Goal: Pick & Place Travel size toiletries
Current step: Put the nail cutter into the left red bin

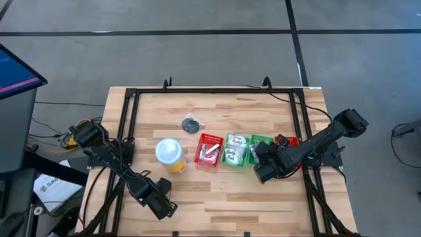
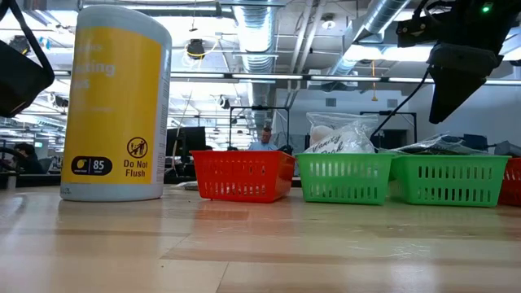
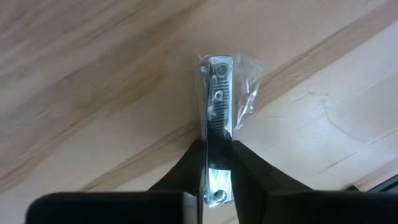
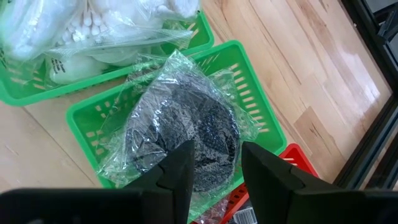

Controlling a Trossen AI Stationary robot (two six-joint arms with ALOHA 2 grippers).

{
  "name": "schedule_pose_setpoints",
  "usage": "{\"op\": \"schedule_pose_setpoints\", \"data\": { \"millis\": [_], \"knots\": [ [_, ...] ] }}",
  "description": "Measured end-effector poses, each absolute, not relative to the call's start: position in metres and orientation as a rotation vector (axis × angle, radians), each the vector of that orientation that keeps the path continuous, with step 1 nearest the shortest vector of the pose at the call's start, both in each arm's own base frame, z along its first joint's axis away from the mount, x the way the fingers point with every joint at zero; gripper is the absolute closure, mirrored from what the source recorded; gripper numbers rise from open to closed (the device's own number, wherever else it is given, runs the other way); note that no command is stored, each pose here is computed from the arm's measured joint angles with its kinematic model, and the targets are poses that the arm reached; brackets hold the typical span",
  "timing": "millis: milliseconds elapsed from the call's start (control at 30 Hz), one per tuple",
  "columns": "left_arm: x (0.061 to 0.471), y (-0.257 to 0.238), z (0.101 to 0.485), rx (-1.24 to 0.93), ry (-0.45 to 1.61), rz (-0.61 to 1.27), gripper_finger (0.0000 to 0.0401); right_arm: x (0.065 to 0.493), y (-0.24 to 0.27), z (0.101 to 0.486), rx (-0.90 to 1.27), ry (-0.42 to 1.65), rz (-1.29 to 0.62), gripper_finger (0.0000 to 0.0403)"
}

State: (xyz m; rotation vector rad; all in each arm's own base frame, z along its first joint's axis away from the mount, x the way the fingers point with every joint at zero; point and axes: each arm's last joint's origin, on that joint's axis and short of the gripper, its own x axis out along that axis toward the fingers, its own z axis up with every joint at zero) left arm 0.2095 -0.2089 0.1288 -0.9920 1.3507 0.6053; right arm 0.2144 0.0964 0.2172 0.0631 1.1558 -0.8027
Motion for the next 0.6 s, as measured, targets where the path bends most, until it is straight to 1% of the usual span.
{"op": "schedule_pose_setpoints", "data": {
  "millis": [467,600],
  "knots": [
    [0.2088,-0.2089,0.1284,-0.956,1.367,0.578,0.0362,0.2145,0.0965,0.2172,0.064,1.155,-0.802,0.0280],
    [0.2101,-0.2097,0.1359,-0.946,1.345,0.540,0.0362,0.2146,0.0965,0.2172,0.065,1.154,-0.802,0.0280]
  ]
}}
